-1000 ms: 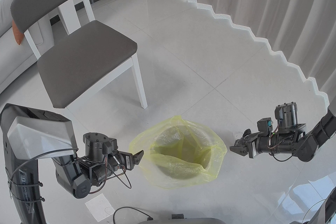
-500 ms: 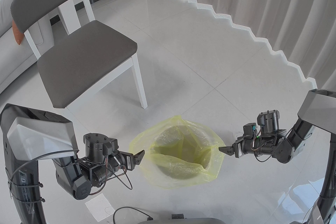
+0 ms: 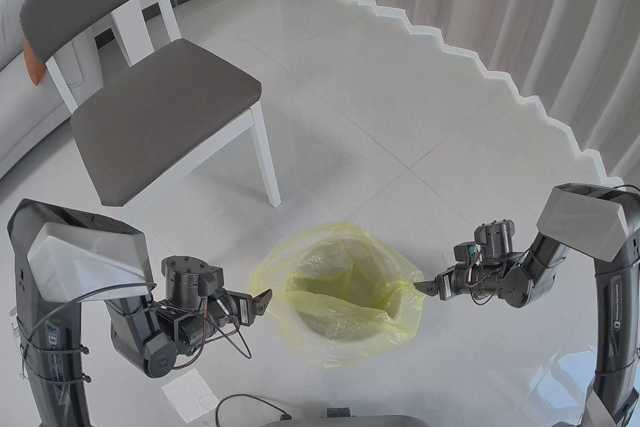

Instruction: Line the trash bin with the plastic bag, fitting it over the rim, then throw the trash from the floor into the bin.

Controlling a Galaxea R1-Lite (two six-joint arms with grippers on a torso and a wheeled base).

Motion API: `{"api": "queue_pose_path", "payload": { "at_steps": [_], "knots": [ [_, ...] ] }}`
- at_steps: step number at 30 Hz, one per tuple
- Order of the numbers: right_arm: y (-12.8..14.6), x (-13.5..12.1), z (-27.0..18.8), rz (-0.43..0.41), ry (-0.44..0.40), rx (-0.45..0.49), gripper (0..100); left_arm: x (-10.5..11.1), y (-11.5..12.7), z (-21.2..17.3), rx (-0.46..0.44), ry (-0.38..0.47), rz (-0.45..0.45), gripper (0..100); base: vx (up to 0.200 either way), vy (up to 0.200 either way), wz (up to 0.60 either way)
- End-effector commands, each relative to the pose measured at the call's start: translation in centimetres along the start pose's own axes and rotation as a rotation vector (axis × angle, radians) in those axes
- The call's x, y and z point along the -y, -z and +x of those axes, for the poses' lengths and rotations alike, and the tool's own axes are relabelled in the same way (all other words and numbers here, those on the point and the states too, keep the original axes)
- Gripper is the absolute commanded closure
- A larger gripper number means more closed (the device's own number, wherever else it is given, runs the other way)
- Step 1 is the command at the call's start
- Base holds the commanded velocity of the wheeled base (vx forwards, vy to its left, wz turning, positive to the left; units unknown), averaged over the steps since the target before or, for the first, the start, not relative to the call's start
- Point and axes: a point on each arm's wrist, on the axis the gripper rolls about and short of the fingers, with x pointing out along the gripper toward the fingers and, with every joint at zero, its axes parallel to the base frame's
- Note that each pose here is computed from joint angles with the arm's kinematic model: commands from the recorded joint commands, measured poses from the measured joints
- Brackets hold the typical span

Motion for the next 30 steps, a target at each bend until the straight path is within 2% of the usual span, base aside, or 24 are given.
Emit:
{"api": "queue_pose_path", "payload": {
  "at_steps": [1, 3, 6, 15, 27, 30],
  "knots": [
    [1.1, 0.1, 1.6, 0.002, -0.006, -0.028, 0, -0.8, 1.6, 2.2, -0.047, -0.024, -0.006, 0, 0.0, 0.0, 0.0],
    [1.0, 0.1, 1.7, 0.001, -0.006, -0.024, 0, -0.9, 1.9, 2.8, -0.052, -0.027, -0.002, 0, 0.0, 0.0, 0.0],
    [1.0, 0.2, 2.3, 0.001, -0.007, -0.027, 0, -1.0, 2.7, 4.6, -0.102, -0.028, 0.063, 0, 0.0, 0.0, 0.0],
    [-0.3, 0.5, 3.2, 0.011, -0.02, -0.067, 0, -0.3, 2.4, 6.8, -0.202, -0.022, 0.086, 0, 0.0, 0.0, 0.0],
    [-3.5, 1.5, 5.6, 0.036, -0.022, -0.17, 0, 0.0, 1.6, 9.6, -0.26, -0.025, 0.13, 0, 0.0, 0.0, 0.0],
    [-4.8, 2.1, 6.5, 0.056, -0.02, -0.236, 0, -0.2, 1.0, 10.1, -0.3, -0.043, 0.139, 0, 0.0, 0.0, 0.0]
  ]
}}
